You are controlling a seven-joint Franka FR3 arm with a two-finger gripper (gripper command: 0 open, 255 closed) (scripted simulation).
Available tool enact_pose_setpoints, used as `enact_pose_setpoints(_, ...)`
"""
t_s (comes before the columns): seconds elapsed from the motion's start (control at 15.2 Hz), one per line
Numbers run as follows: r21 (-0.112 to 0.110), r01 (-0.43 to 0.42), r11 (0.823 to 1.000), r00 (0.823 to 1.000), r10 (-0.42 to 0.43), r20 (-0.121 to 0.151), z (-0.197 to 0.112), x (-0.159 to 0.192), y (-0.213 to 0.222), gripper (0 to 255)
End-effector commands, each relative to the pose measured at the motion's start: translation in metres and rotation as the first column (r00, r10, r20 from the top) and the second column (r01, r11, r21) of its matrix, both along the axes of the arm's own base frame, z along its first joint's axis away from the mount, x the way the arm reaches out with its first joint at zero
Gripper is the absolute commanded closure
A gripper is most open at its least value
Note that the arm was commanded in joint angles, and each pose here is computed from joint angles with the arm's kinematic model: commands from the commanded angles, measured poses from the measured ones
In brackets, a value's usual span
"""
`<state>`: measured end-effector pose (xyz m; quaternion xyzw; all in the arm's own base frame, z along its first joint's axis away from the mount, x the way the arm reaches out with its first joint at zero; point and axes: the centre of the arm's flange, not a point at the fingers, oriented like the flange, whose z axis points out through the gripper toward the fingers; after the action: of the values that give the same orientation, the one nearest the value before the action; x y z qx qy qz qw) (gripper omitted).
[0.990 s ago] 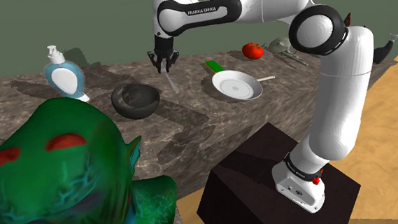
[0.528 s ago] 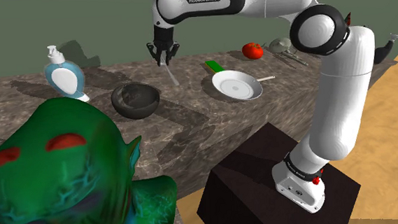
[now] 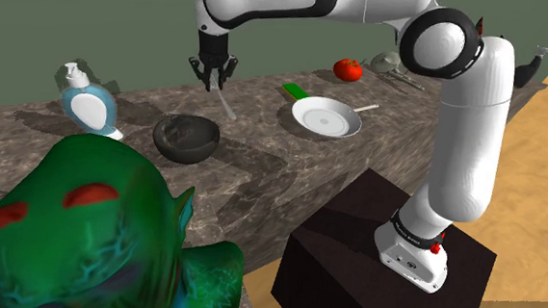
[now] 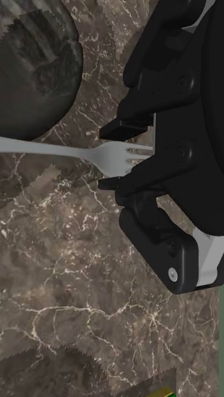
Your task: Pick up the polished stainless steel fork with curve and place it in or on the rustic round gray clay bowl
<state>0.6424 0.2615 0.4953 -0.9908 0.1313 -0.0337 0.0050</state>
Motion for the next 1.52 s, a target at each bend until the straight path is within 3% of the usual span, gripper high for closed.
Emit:
enact_pose_setpoints(0.0,0.000,0.001,1.000,1.000,-0.001,0.000,0.002,-0.009,0.026,255)
enact_pose_setpoints(0.53,0.000,0.001,1.000,1.000,-0.001,0.000,0.003,-0.044,0.128,255)
enact_pose_setpoints(1.45,0.000,0.001,1.000,1.000,-0.001,0.000,-0.070,-0.044,0.128,255)
